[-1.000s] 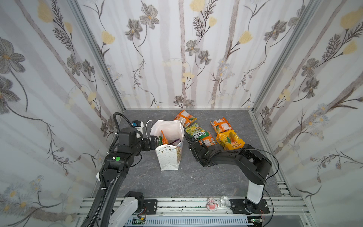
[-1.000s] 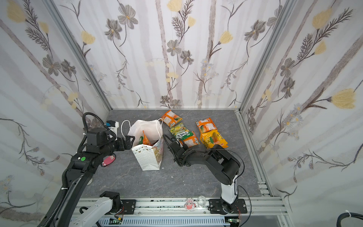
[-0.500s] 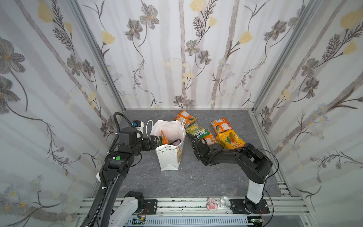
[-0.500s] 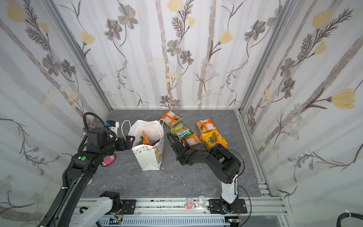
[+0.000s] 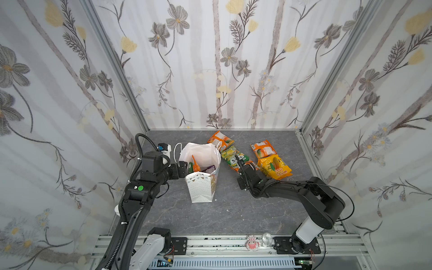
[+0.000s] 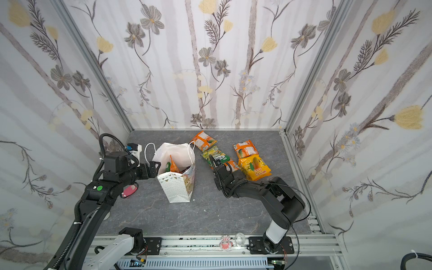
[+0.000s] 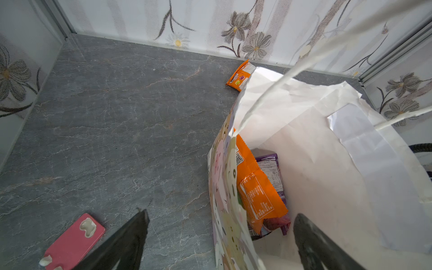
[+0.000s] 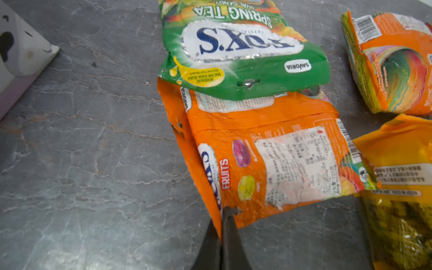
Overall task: Place the snacks into the paper bag
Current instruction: 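Lift the orange Fox's Fruits packet with the right gripper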
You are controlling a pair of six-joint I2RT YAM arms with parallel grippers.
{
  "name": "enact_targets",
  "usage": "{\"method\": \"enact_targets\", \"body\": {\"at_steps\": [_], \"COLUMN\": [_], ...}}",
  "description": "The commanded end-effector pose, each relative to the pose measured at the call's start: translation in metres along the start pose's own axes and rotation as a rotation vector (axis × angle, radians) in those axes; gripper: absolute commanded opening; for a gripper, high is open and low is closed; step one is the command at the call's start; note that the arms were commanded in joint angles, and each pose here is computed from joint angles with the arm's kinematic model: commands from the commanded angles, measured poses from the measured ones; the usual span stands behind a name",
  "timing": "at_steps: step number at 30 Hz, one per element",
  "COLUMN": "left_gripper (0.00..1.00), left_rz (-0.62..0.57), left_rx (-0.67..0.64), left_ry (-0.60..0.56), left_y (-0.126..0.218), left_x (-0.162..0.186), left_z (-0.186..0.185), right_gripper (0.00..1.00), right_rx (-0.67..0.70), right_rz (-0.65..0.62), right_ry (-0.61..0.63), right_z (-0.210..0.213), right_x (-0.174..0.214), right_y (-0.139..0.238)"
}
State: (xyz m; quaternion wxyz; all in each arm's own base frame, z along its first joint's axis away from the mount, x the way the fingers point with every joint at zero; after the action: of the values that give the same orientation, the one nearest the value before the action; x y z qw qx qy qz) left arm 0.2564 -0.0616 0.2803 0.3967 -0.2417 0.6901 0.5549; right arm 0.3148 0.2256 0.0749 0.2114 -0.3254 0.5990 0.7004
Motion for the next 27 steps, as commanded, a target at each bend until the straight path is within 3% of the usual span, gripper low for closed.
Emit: {"method": "enact_targets", "body": {"at_steps": [1, 11, 27], "left_gripper": [0.97, 0.97, 0.97], "left_rz": [-0.023, -0.029, -0.028], "left_rx": [-0.007, -0.006, -0.002], "left_ry": [-0.012, -0.013, -0.013], "left_y": [0.001, 0.002, 0.002], "left_x": [-0.005, -0.006, -0.006], "left_z": [0.001, 0.001, 0.0], "right_gripper": [0.0, 0.0, 0.0], "right_rx": [-0.141, -0.205, -0.289], "right_rz": [-0.051, -0.103, -0.213], "right_ry": [-0.062, -0.155, -0.2], "right_z": [0.014, 0.001, -0.002], "right_x": [-0.019, -0.048, -0.084], "right_y": [0.015, 0.048, 0.108]}}
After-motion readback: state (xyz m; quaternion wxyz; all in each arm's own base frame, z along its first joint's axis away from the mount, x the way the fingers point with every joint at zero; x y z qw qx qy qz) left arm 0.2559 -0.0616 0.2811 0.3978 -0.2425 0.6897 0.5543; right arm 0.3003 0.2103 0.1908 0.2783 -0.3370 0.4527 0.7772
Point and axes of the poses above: each gripper's point midway between its finger pads, its own y axis back along the fingers, its own z axis along the line the jaws close on, x = y × z, the point moved 3 cm from there along y, back along the fingers, and after that the axes turned 14 degrees about -y, right-handed, at the moved point
